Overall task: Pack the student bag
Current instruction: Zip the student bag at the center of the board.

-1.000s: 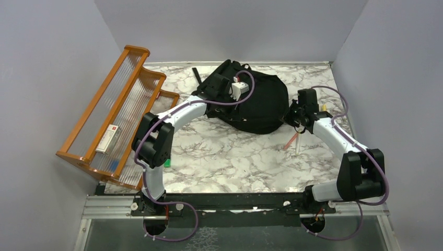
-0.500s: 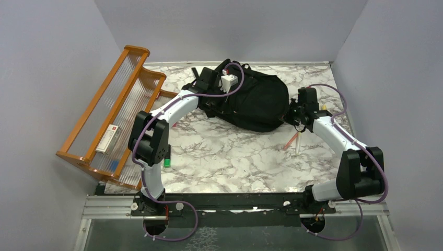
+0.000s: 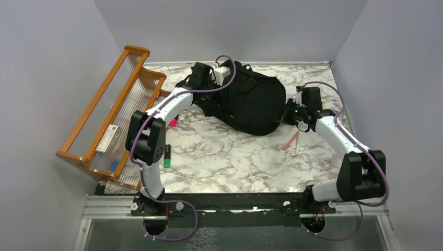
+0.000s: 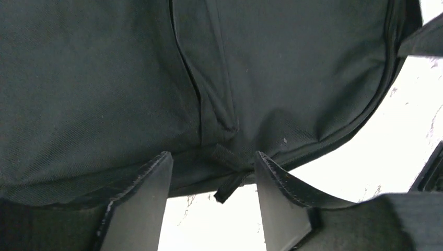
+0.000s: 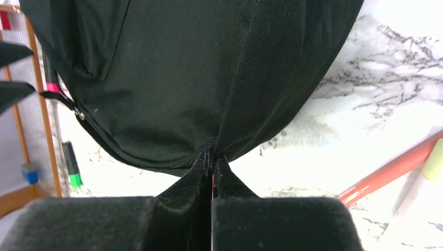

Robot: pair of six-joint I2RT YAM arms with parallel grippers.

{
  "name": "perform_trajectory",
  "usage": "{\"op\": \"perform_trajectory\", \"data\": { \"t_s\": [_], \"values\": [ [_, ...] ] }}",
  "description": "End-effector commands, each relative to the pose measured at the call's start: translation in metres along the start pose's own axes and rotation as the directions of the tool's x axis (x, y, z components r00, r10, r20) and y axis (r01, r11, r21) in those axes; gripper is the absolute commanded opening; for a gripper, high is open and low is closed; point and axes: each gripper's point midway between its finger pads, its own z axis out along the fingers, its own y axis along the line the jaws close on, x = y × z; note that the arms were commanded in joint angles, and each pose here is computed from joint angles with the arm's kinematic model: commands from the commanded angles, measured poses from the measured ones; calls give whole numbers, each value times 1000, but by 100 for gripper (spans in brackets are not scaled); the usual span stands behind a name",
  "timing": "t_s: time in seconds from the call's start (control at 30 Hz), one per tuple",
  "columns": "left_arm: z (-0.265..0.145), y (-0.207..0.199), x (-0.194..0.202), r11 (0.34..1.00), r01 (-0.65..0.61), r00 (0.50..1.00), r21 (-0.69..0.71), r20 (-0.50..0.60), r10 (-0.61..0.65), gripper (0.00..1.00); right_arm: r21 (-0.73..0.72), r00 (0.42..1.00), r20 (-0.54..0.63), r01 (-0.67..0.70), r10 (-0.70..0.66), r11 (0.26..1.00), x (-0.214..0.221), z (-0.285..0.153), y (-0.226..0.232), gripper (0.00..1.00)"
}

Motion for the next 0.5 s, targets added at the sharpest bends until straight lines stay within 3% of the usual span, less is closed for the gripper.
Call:
{"op": "perform_trajectory", "data": {
  "t_s": [0.0, 0.27, 0.37, 0.47],
  "values": [
    [-28, -10, -60, 1000, 7, 978, 13, 207, -9, 62, -75, 998, -53, 37, -41, 996, 9, -26, 21, 3],
    [-38, 37, -70, 982, 99, 960, -161, 274, -52, 66, 314, 972, 224, -8, -66, 949, -32, -69, -38, 7],
    [-43, 71, -67, 956, 171, 949, -237, 299, -96, 71, 355, 959, 272, -24, -79, 935, -44, -73, -44, 9],
    [-44, 99, -64, 938, 212, 942, -273, 311, -122, 77, 353, 965, 250, -16, -78, 936, -44, -65, -44, 13]
  ]
}}
